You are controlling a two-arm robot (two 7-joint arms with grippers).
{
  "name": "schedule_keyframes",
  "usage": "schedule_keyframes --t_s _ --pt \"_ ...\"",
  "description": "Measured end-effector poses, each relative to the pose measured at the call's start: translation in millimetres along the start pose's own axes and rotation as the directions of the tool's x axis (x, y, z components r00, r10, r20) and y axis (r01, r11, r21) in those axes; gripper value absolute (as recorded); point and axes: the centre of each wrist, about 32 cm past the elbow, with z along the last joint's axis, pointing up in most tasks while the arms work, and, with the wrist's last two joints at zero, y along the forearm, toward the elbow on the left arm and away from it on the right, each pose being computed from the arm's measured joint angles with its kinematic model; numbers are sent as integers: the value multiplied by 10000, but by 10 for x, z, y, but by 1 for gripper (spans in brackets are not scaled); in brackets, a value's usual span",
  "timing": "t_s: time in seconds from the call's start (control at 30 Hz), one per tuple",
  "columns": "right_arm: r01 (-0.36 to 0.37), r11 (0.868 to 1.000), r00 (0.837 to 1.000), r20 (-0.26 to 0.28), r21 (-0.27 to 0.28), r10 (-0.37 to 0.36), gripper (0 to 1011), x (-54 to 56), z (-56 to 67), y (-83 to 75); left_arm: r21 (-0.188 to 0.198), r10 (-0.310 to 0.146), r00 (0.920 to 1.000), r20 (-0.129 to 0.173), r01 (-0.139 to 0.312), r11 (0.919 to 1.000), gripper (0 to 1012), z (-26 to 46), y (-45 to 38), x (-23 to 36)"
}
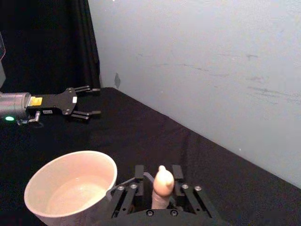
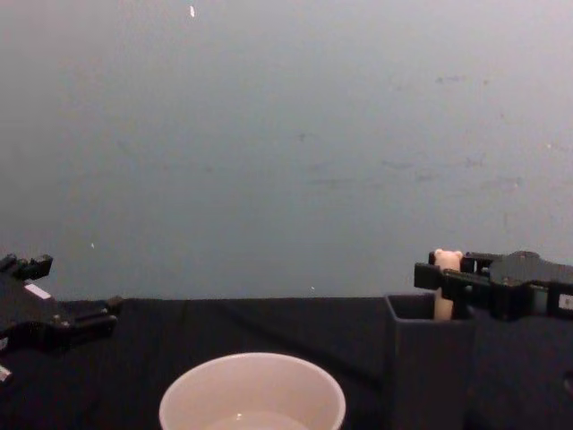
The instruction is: Pick up the stirring spoon with one hand, stir inside the cup, then place it back in its original position.
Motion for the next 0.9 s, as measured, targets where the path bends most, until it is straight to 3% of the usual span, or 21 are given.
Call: schedule_keyframes --t_s 0.23,0.67,0.9 --pt "-1 10000 10000 0 0 1 215 0 0 0 0 0 10000 0 0 10000 1001 0 0 0" --pt "15 10000 10000 23 21 -15 215 -8 3 0 0 0 10000 0 0 10000 1001 0 0 0" --pt "452 9979 9983 360 460 -468 214 -134 115 -25 -1 0 10000 0 0 10000 1001 0 0 0"
